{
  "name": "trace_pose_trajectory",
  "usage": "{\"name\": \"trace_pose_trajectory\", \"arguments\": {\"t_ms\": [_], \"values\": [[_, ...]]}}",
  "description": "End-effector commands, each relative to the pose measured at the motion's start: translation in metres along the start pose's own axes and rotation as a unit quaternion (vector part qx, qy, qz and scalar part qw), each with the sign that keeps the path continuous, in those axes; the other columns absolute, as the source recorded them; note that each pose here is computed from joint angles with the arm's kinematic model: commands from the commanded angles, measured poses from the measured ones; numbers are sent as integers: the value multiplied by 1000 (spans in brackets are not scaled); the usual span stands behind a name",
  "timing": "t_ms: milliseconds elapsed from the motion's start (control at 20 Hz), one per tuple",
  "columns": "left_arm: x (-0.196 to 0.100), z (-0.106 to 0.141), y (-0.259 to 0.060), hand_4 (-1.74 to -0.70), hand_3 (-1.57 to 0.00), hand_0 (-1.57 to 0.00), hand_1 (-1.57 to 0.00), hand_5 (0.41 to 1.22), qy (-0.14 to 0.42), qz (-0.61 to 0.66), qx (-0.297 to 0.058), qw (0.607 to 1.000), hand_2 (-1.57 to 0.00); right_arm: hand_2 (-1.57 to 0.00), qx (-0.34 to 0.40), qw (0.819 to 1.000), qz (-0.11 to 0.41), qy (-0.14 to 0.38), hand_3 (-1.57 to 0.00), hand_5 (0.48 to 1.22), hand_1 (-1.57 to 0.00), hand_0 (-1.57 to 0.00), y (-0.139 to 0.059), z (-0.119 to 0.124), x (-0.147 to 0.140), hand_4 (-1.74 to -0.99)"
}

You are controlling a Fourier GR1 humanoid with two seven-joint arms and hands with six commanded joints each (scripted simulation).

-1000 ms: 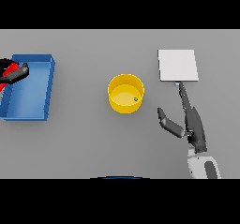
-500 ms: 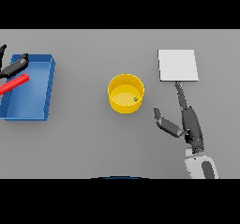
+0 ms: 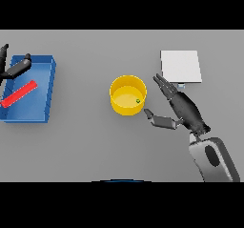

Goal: Pick up the red beaker and tilt it to pour out 1 green nut into yellow bowl. Pick up the yellow bowl and place it on the metallic measuring scale.

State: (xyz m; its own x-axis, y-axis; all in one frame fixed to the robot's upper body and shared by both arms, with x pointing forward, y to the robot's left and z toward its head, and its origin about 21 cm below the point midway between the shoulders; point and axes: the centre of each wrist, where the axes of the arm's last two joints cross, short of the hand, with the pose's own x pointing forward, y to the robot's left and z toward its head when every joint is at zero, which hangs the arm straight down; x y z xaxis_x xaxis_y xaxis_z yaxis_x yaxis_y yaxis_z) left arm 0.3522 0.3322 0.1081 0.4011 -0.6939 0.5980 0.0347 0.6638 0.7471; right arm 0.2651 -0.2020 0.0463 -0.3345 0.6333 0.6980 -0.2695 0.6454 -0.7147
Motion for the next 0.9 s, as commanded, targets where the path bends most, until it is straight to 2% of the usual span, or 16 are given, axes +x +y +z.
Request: {"name": "trace_pose_trajectory", "arguments": {"t_ms": [0,150,250,450,650,850], "values": [[0,0,1,-795,-3,-5,-3,709,-1,-1,-1,1000,-4,1,19,999,35,2,1,677,1,1,-3,-9,2,-1282],[-1,2,-1,-793,-1,-2,-1,712,-1,-3,-5,1000,-1,1,83,988,130,-28,1,668,1,1,-9,-28,7,-1276],[-2,1,-1,-794,0,-1,0,719,-2,-4,-4,1000,0,1,118,977,168,-55,1,664,1,1,-10,-37,14,-1270],[0,1,3,-798,0,0,0,723,-2,-5,-1,1000,0,1,162,964,201,-69,1,656,1,1,-6,-59,21,-1274],[-1,1,0,-796,1,1,1,717,-4,-7,-6,1000,1,1,221,942,236,-89,1,683,1,1,-6,-76,28,-1269],[2,-1,6,-794,1,1,1,723,-2,-8,0,1000,1,1,260,929,246,-94,1,686,1,1,4,-91,25,-1246]]}}
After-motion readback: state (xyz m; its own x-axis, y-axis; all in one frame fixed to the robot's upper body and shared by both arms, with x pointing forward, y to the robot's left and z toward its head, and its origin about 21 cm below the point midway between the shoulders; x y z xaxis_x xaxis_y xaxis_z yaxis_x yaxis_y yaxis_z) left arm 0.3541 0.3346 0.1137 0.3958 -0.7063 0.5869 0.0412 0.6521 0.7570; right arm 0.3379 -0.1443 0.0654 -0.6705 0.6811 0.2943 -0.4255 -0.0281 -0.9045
